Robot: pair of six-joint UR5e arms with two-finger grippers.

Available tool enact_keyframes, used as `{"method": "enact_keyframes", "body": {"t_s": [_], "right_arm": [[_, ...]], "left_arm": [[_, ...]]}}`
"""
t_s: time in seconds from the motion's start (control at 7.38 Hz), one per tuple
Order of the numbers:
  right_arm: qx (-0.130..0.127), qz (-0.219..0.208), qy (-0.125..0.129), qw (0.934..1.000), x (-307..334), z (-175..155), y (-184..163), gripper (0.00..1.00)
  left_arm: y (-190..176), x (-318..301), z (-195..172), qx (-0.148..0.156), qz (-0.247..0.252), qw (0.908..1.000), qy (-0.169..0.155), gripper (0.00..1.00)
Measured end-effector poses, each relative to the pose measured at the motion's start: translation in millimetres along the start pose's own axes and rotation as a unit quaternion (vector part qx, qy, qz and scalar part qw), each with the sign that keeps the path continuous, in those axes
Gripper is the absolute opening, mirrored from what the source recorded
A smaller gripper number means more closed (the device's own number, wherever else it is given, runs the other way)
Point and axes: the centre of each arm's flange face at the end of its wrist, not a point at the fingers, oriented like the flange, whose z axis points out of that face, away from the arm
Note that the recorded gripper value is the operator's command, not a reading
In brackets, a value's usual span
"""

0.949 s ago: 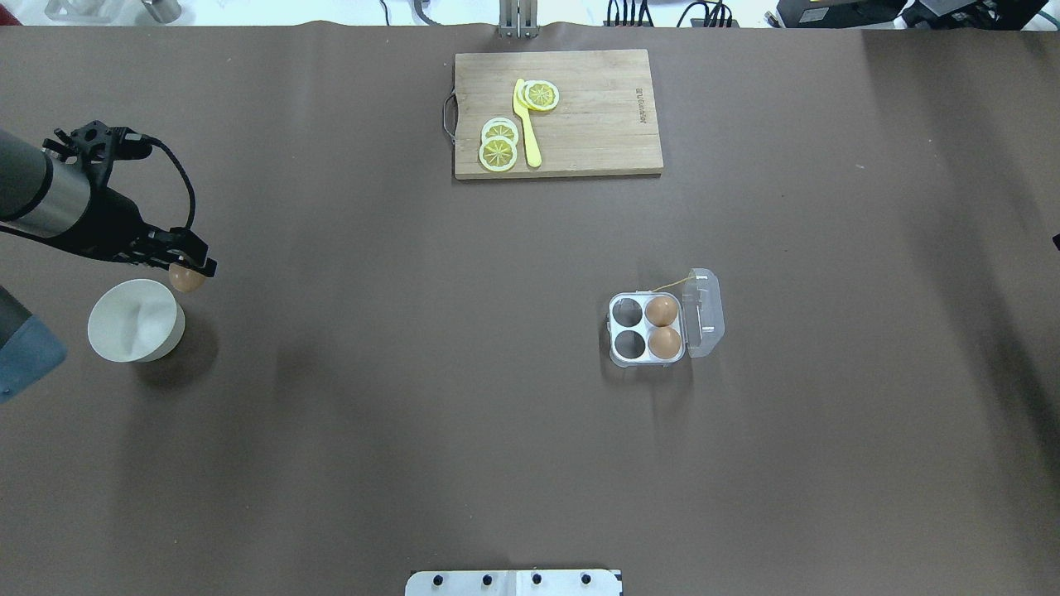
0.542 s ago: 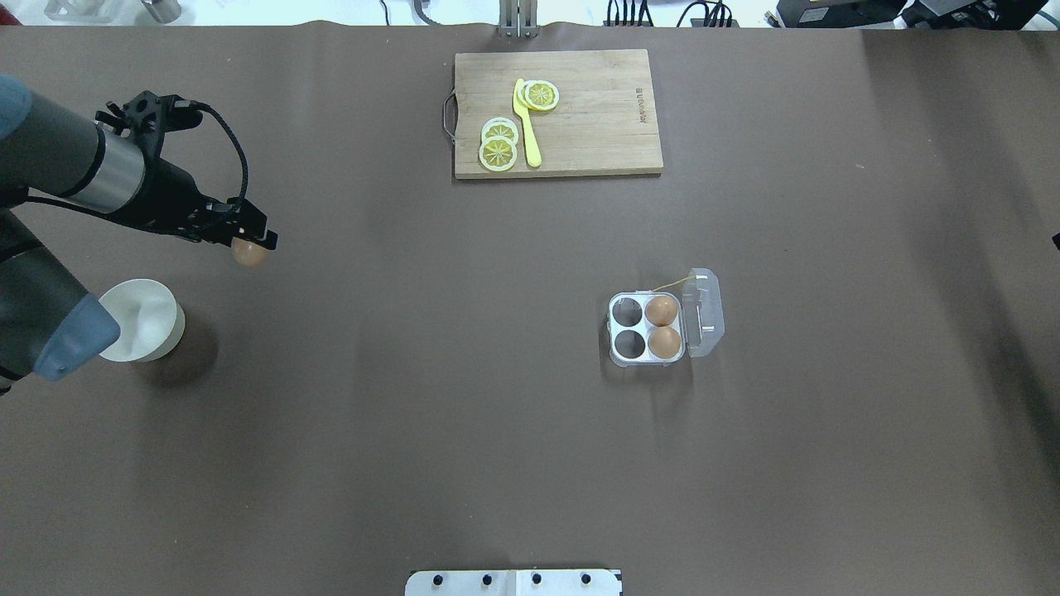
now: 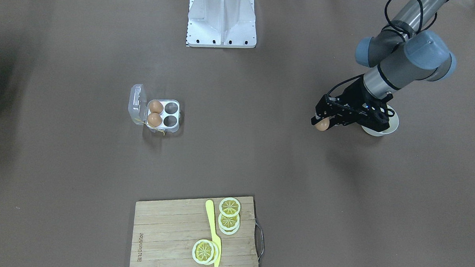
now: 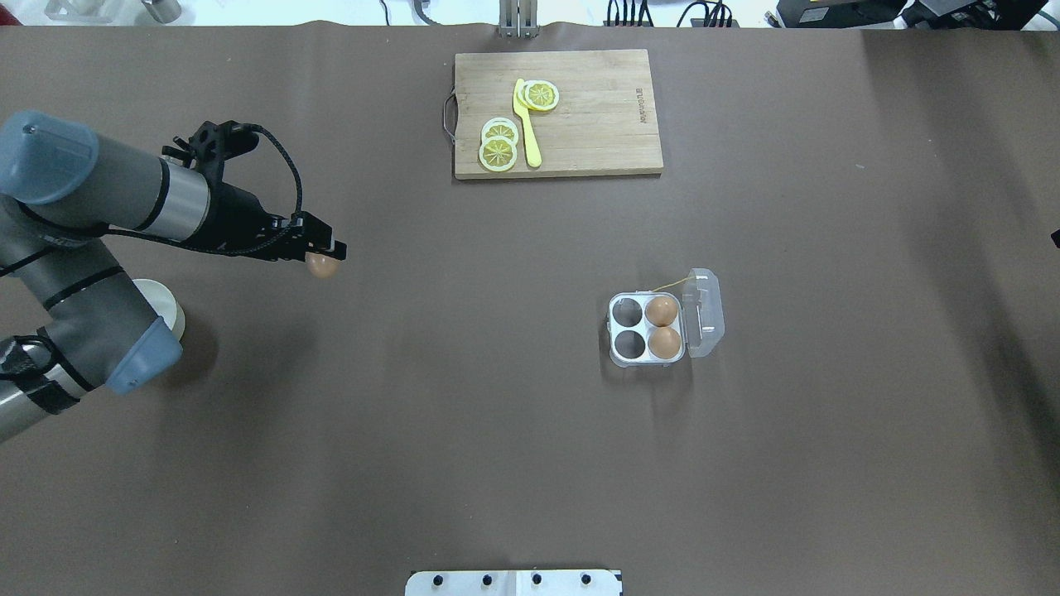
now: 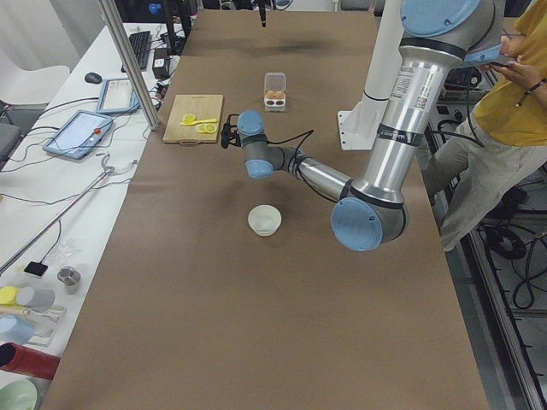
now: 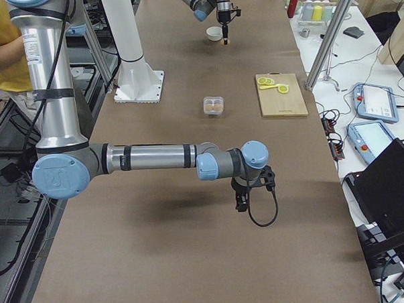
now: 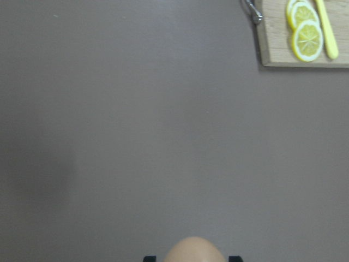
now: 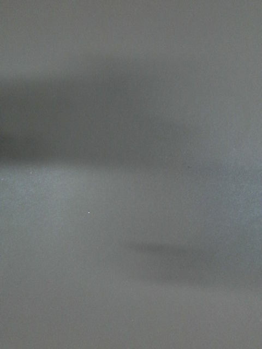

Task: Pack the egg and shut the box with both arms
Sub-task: 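Lift the egg out of the bowl with the left gripper, then carry the egg with the left gripper over the clear egg box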

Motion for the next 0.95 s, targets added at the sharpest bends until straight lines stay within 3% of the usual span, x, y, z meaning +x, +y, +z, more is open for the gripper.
{"method": "enact_keyframes", "body": {"t_s": [0.95], "right_arm": [[0.001, 0.000, 0.000, 1.0000, -1, -1, 0, 1.00]], "left_arm": [[15, 116, 45, 0.017, -0.057, 0.9966, 0.058, 0.40]]}}
